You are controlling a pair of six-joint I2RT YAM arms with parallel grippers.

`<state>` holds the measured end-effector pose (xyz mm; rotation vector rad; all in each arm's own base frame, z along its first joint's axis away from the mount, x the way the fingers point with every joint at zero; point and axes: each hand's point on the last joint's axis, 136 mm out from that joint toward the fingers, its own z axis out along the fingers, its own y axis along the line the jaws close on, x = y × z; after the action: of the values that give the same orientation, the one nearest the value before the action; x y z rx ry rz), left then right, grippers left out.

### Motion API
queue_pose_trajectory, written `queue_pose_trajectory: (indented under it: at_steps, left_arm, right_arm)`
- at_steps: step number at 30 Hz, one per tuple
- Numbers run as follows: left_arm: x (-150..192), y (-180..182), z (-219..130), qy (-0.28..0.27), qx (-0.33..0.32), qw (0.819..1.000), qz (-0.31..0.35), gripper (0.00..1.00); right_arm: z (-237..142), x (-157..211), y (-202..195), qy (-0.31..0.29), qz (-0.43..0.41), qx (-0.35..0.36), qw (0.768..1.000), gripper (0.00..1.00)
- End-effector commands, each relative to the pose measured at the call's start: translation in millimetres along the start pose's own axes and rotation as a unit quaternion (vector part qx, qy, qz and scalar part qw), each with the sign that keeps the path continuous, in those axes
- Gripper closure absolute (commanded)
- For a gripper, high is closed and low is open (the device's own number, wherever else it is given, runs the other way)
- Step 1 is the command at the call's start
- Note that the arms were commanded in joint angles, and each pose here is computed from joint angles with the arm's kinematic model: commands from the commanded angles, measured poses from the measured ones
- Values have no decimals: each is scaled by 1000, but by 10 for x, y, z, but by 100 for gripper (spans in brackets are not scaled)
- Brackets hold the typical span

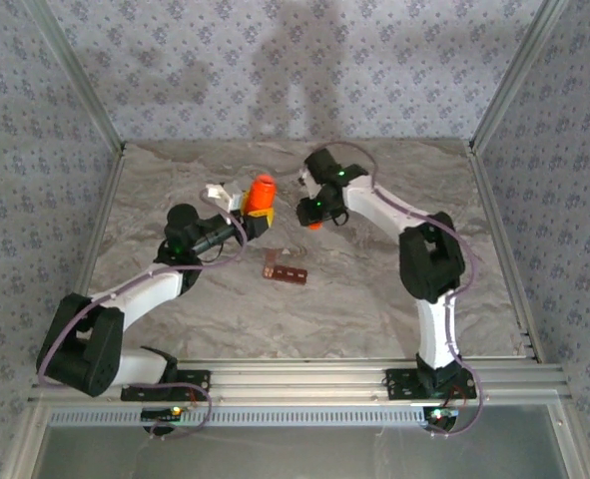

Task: Sort the pills into containers

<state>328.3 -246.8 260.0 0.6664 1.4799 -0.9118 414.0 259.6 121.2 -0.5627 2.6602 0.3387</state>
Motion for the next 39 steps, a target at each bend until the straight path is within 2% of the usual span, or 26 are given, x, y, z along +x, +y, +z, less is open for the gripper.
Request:
queue_pose_trajectory:
  at_steps: [1,10,15,22,30,39]
  left_arm:
    - [-144,-139,152,-15,39,999,24,100]
    - [22,-316,623,0,108,994,22,100]
    - [122,-366,826,12,144,989,19,100]
    - [203,-500,1008,30,189,981,29,100]
    - [319,-610,1045,54,213,974,49,100]
    - [303,-652,1015,63,221,971,60,100]
  right_arm:
    - [-475,-34,-69,-32,32,-24,999,59]
    - [-1713,-145,-327,-130,101,-90,982,59]
    - [-2063,-195,-146,-157,86,-165,970,58]
    - [-2216,-157,95,-134,38,-239,961,58]
    - [-2328,-129,159,-119,13,-269,956,58]
    - [-2134,-41,157,-81,19,-267,960,58]
